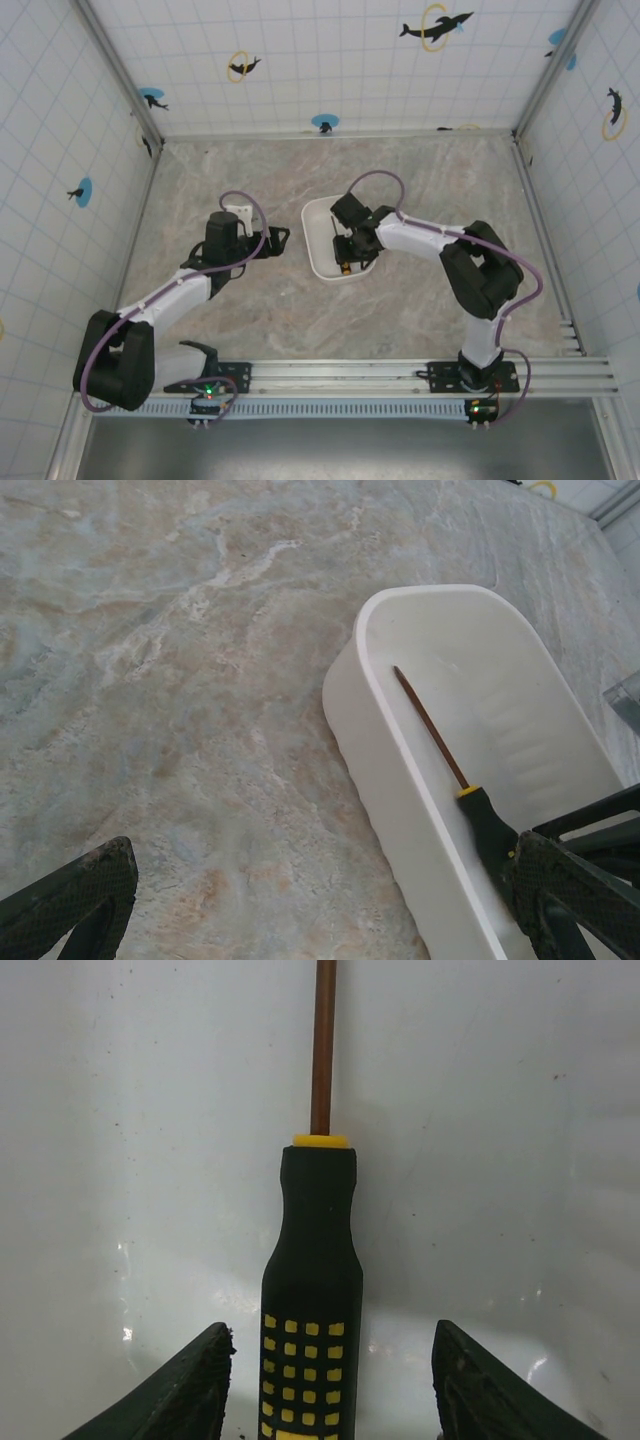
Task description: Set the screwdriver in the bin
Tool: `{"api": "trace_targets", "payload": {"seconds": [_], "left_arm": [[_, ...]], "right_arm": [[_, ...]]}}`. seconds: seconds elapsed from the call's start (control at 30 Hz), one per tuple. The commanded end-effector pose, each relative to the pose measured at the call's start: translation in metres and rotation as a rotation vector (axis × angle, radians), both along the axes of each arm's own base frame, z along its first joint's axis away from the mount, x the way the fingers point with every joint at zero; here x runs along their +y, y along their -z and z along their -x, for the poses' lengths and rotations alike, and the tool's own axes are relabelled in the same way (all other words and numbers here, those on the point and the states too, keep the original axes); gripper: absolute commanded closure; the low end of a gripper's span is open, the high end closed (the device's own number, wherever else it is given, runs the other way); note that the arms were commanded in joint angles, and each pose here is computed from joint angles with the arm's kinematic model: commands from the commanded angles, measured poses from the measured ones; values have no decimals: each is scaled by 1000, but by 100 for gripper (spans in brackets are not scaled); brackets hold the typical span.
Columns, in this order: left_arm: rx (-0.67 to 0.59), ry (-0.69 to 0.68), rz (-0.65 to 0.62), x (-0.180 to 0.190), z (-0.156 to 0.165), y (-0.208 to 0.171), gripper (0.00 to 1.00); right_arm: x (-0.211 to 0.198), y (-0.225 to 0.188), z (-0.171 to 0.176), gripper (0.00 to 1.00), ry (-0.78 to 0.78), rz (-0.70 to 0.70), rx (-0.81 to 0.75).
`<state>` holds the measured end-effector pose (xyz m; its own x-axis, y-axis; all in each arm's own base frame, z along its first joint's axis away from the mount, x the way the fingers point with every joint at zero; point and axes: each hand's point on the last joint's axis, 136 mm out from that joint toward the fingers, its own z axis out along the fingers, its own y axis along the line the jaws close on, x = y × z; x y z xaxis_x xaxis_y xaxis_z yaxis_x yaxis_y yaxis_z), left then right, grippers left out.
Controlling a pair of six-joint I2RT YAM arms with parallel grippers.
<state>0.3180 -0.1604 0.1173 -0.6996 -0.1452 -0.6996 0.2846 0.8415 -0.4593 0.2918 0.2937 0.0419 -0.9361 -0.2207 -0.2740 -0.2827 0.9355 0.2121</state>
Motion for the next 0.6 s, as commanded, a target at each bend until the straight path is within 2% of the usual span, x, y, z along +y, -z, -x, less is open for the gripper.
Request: {"api": "trace_targets", "payload": {"seconds": [0.0,0.23,0.33,0.47,0.57], "left_arm": [[-30,5,-23,1,-2,-12,2],[-84,-29,-73,10,-8,-33,2],[-116,-96,-134,25,-14,-44,2],[-209,-234,-239,56,-21,-69,2],[-295,-363,-310,83,-22,-93,2]], "right_arm": [[0,-41,-5,42,-42,2,-77],[-8,-97,-4,36,-149,-36,-201],[-21,-122,-7,34,-181,-77,-277],[-62,-153,-29,33,-140,-60,-494],[-106,-175,-50,30,-33,-65,-687]]}}
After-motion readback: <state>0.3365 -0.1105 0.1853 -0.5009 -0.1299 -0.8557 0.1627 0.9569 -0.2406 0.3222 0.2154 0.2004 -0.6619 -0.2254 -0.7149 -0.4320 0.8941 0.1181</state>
